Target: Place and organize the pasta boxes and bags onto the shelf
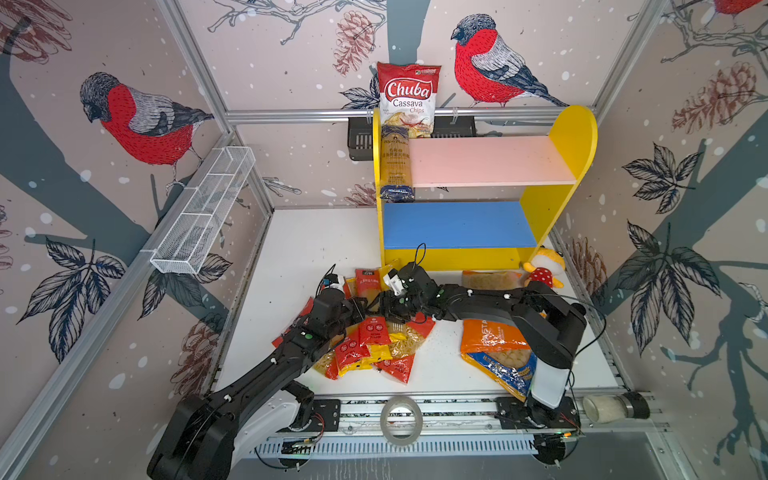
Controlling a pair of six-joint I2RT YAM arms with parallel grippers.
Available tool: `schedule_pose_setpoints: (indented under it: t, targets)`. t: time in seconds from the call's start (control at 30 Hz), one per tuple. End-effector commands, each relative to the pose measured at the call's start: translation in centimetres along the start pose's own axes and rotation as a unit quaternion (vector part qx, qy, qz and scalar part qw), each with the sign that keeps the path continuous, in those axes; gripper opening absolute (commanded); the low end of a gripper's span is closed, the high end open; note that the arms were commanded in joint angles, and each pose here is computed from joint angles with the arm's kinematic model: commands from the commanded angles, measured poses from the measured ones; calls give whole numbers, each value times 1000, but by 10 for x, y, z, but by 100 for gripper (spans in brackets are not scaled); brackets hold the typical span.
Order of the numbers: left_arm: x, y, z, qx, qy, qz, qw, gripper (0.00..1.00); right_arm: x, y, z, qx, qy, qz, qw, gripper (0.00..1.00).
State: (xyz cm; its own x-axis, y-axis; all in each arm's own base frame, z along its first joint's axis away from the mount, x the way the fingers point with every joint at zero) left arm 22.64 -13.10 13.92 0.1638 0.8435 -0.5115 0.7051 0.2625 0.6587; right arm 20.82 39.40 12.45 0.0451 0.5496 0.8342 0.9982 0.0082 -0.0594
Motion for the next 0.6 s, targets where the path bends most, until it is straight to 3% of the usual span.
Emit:
schedule_pose_setpoints:
  t: [0.0,0.2,0.43,0.57]
  targets:
    - [-3,1,0,-2,-8,-1,1000,20,-7,-10,3,37,2,14,999,58]
    - [-6,11,-5,-14,-4,3,1000,18,-4,-10,2,41,22,10,999,41]
    - [-12,31,-20,-37,1,14,999,27,1,-10,-1,38,36,-3,999,18]
    - [-16,44,-28,-48,-4,16,999,34,10,-11,-8,27,53,-22,998,15]
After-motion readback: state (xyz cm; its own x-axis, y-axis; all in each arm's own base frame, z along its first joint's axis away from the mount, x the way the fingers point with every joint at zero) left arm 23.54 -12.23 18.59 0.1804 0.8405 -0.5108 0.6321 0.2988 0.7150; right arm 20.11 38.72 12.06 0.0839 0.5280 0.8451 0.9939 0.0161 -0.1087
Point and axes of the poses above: each gripper's point midway between its finger pads, its own z axis out along the fingers, its own x axis along the line the jaws close on, y = z × x, the point moved 6 cm from there along -z, back along the fingers, and after that the axes turned 12 degrees about z, right-handed, at the moved point
